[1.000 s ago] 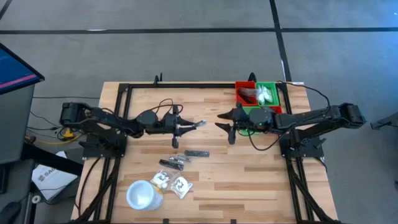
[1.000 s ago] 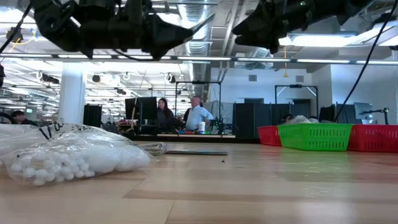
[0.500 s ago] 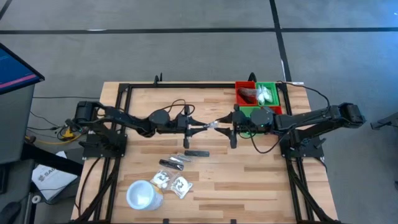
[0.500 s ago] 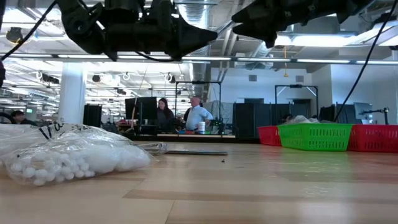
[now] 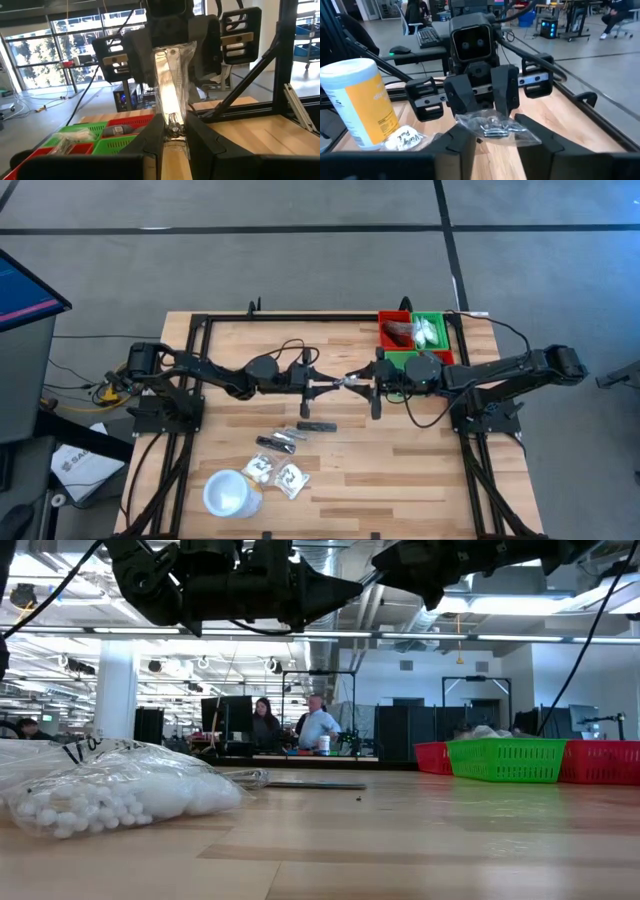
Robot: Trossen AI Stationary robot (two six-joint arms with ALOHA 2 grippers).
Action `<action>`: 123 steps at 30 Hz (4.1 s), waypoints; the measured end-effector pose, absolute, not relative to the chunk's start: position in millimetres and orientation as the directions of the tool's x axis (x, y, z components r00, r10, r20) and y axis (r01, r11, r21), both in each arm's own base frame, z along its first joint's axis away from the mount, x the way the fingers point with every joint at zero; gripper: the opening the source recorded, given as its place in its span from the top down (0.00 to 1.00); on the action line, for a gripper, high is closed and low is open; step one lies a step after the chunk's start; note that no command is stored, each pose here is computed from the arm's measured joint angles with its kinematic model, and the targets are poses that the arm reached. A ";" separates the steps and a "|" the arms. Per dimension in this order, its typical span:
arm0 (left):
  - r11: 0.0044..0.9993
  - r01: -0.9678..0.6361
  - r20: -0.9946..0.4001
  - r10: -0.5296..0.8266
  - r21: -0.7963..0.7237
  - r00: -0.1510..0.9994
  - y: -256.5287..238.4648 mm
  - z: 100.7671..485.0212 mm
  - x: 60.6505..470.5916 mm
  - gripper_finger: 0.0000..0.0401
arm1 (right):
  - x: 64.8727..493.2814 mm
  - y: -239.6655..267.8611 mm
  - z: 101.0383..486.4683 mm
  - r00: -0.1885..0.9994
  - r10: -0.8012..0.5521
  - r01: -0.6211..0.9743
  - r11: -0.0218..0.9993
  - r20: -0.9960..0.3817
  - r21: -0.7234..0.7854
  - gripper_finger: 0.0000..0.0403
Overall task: Pick & Place Travel size toiletries
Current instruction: Put the silver nail cutter into the bottom green bin, then put the black hair comb into the top red bin
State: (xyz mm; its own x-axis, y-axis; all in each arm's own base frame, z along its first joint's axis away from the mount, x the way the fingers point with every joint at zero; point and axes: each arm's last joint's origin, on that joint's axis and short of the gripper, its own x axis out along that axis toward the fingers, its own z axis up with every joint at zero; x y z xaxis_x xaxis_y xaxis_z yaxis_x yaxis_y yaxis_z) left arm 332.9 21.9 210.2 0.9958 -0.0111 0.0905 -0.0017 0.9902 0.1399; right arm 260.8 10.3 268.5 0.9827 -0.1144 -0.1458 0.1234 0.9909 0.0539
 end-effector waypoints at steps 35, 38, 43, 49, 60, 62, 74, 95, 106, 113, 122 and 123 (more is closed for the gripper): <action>0.991 -0.063 0.038 0.059 0.117 0.998 23.5 197.9 326.3 0.62 | 259.5 10.7 263.0 0.975 -0.078 0.084 0.996 -0.206 0.023 0.83; 0.992 -0.063 0.016 0.062 0.106 0.998 23.3 191.9 322.6 0.57 | 259.2 9.5 261.7 0.972 -0.079 0.087 0.996 -0.221 0.026 0.83; 0.996 -0.061 -0.038 0.063 0.065 0.997 22.0 177.6 313.3 0.53 | 254.3 -0.6 256.2 0.948 -0.116 0.143 0.987 -0.297 0.072 0.83; 0.999 -0.036 -0.087 0.038 0.023 0.995 14.4 164.4 303.8 0.53 | 239.4 -15.3 255.7 0.906 -0.172 0.237 0.964 -0.388 0.125 0.83; 1.000 -0.028 -0.135 0.029 0.015 0.990 12.7 152.3 294.1 0.56 | 202.1 -35.9 248.5 0.750 -0.277 0.462 0.870 -0.601 0.175 0.83; 1.000 -0.028 -0.137 0.029 0.014 0.990 12.6 151.9 293.7 0.56 | 196.2 -38.6 245.4 0.710 -0.289 0.499 0.850 -0.643 0.168 0.83; 0.999 -0.032 -0.151 0.029 -0.021 0.988 12.6 150.6 293.5 0.57 | 173.1 -53.0 231.3 0.514 -0.306 0.668 0.729 -0.801 0.151 0.83; 0.999 -0.035 -0.176 0.028 -0.037 0.984 12.3 145.8 289.8 0.57 | 157.3 -63.7 222.0 0.376 -0.254 0.759 0.636 -0.891 0.140 0.75; 0.999 -0.036 -0.198 0.027 -0.038 0.980 12.0 140.0 284.5 0.57 | 157.4 -63.8 222.1 0.376 -0.257 0.747 0.653 -0.890 0.127 0.73; 0.999 -0.036 -0.198 0.027 -0.038 0.980 12.0 140.0 284.5 0.57 | 157.4 -63.8 222.1 0.376 -0.259 0.737 0.666 -0.890 0.118 0.69; 0.996 0.044 -0.198 -0.060 -0.083 0.978 7.3 140.0 284.5 0.57 | 164.0 -65.0 225.7 0.438 -0.285 0.703 0.699 -0.852 0.128 0.63; 0.994 0.063 -0.198 -0.079 -0.087 0.977 5.9 140.0 284.5 0.57 | 165.6 -64.6 226.5 0.453 -0.288 0.693 0.710 -0.844 0.130 0.63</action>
